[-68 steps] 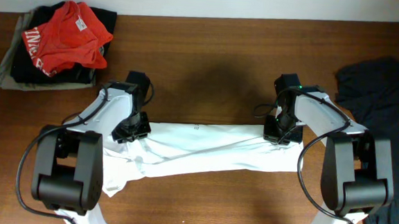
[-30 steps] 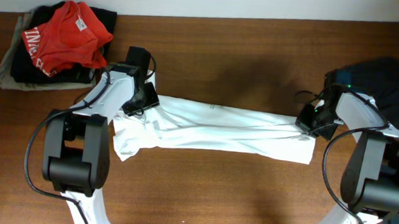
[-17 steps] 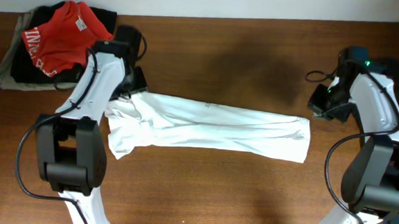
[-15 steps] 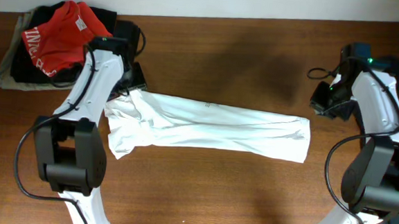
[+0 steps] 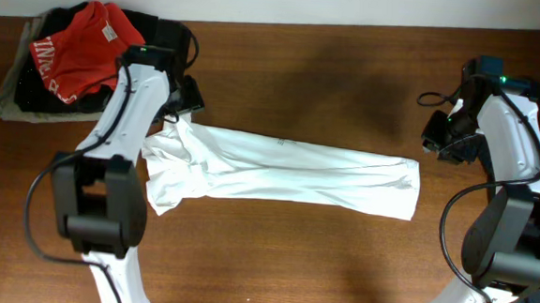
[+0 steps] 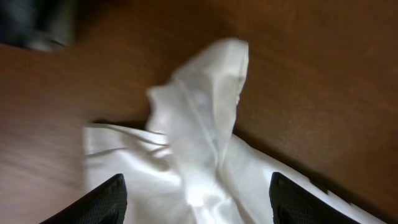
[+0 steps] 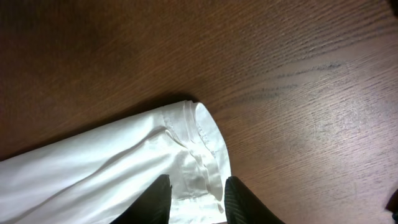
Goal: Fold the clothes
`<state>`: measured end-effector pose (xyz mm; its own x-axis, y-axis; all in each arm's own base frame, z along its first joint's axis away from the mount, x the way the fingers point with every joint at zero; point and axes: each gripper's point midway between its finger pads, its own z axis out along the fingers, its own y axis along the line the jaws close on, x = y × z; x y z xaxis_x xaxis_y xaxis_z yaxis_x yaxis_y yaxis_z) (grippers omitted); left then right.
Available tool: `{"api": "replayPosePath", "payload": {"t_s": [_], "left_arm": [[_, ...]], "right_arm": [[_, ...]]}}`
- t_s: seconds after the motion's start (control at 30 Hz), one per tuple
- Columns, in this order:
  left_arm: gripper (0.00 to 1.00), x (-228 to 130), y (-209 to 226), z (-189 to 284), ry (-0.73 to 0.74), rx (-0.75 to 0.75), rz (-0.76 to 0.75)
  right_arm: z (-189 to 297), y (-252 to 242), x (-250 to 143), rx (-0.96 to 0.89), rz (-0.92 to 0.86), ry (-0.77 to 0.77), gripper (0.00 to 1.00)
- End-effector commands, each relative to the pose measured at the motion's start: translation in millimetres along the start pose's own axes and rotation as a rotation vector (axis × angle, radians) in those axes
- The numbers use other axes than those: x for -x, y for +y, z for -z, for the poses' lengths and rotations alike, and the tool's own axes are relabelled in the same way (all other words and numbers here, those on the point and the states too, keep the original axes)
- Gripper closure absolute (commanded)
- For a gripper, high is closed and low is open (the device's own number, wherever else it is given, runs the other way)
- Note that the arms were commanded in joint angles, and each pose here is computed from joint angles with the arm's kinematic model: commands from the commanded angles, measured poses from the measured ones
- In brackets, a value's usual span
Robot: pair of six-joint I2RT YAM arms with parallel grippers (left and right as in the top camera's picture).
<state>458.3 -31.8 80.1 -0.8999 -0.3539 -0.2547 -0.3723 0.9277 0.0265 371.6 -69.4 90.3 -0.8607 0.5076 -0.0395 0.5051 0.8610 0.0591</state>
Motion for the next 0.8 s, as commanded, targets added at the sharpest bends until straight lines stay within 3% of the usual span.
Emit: {"api": "replayPosePath", "payload": {"t_s": [0.0,0.17,0.53,0.7,0.77], "left_arm": [[0.27,-19,-12,-41,0.113,-0.022,-0.015],[0.28,-17,-14,-51,0.111,-0.023,-0.013],[0.51,-13,-1,-49,0.096,0.032,-0.009],[0.53,-7,10,-39,0.07,0.095,-0.013],[0.59,-5,11,-36,0.066,0.096,-0.013]], "right_arm": [[4,0,4,0.005,-0.001,-0.012,0.67],[4,0,4,0.004,0.007,-0.013,0.68],[3,-1,3,0.003,0.007,-0.01,0.67],[0,-1,1,0.001,0.007,-0.001,0.67],[-3,-2,-1,-0.001,0.006,0.003,0.67]]}}
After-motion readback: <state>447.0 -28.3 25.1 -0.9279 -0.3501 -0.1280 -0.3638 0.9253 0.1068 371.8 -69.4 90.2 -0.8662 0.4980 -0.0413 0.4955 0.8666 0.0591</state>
